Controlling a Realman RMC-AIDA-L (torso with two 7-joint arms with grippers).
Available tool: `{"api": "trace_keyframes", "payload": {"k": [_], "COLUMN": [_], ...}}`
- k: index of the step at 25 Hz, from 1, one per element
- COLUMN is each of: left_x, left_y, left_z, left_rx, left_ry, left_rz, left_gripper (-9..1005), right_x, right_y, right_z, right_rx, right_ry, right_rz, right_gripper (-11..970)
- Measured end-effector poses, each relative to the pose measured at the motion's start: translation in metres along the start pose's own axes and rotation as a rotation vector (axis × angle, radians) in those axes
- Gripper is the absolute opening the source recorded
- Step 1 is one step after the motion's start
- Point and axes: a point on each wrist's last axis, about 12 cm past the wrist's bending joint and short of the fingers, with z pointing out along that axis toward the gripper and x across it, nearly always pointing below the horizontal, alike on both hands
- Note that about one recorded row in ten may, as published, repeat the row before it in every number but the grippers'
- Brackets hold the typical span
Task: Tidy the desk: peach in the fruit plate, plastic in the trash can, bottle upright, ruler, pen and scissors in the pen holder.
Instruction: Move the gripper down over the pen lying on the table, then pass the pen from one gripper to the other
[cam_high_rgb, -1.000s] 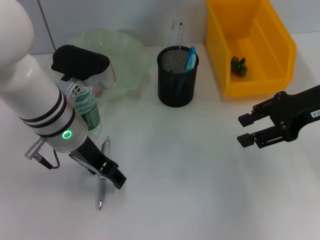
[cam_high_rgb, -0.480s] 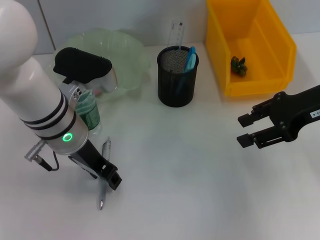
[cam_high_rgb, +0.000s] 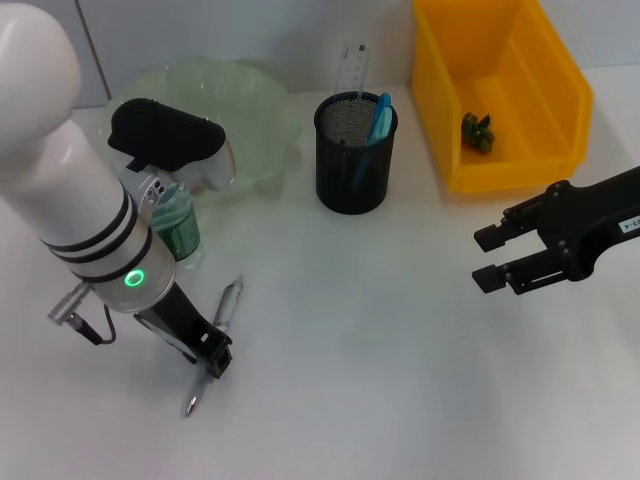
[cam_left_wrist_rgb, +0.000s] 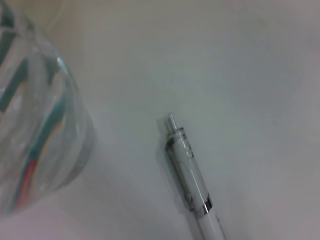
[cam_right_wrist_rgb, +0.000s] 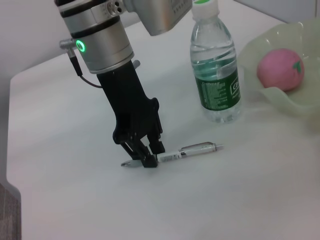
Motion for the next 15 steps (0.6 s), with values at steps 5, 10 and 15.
{"api": "trace_keyframes", "payload": {"k": [5,10,15], "left_x": [0.0004,0.0007,-0.0001], "left_y": [-0.0003,0.0006,-0.0008], "left_z": [0.0009,0.0011,0.0004], "left_rx": [-0.003,-0.016,-0.021], "left_ry": [0.004,0.008,0.006], "left_rz": [0.003,0.009,0.021], "left_gripper": [313,262,240], "right_x": [-0.0014,-0.0025,-0.0031], "right_y": [-0.0003,-0.0005,-0.0005], "right_z": [0.0001,0.0003,-0.0002], "right_rx": [0.000,-0.001,0.001], "right_ry": [0.000,0.000,0.000], "right_rz": [-0.003,-0.005,-0.004], "right_gripper": [592,592,592]}}
